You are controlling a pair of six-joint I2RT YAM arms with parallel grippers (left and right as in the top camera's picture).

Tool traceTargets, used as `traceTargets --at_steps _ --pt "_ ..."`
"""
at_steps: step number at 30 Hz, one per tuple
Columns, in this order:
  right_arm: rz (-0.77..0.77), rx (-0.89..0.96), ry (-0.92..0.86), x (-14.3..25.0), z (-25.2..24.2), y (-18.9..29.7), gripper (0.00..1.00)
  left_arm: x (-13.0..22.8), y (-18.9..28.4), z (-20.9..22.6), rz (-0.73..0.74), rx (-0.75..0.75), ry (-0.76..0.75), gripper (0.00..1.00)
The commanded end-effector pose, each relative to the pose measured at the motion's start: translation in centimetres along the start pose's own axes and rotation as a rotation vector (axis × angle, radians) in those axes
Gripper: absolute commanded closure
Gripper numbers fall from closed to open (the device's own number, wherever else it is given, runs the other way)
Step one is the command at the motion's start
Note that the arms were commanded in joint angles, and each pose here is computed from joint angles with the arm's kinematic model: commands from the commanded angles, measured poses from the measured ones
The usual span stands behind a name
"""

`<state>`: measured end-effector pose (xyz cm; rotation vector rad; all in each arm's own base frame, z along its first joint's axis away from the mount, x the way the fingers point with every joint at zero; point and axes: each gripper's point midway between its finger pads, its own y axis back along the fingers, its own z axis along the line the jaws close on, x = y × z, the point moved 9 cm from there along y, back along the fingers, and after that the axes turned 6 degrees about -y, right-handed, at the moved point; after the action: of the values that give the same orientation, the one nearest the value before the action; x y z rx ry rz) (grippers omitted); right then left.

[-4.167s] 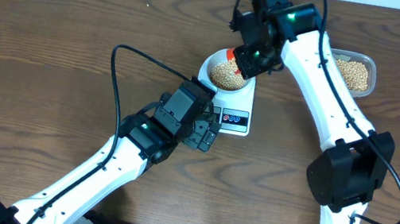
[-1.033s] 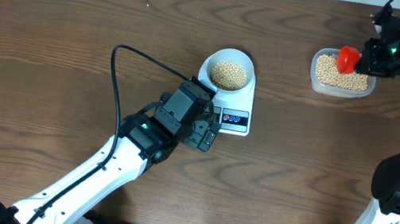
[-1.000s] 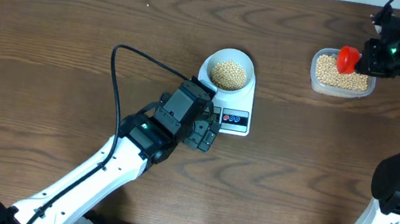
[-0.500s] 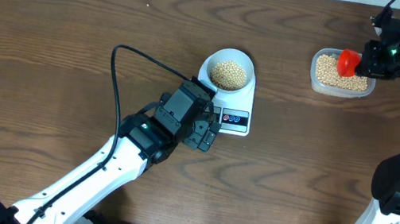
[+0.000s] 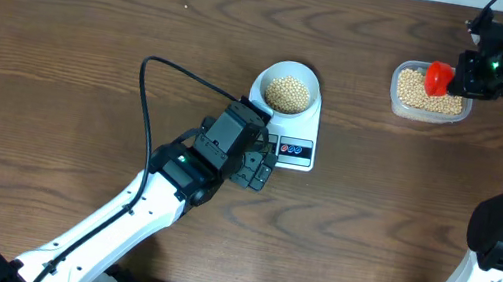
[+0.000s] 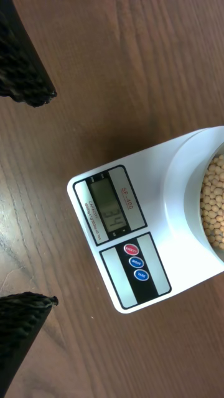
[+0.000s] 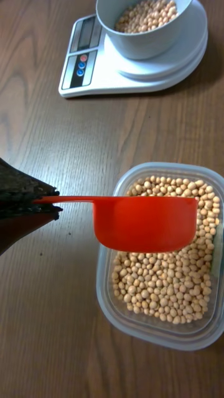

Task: Scoop item into bowl and weigh 50g on scale

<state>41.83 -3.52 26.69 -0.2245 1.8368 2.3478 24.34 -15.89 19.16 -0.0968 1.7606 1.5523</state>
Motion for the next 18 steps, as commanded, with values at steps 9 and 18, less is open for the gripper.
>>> traceTargets --at_steps 9,18 --pt "-0.074 0.043 0.037 -0.27 0.17 2.08 0.99 0.37 -0.27 0.21 0.013 -0.013 0.004 0.02" --pt "-0.098 0.044 -0.003 -0.64 0.15 2.11 0.99 0.37 -0.27 0.21 0.013 -0.013 0.004 0.02"
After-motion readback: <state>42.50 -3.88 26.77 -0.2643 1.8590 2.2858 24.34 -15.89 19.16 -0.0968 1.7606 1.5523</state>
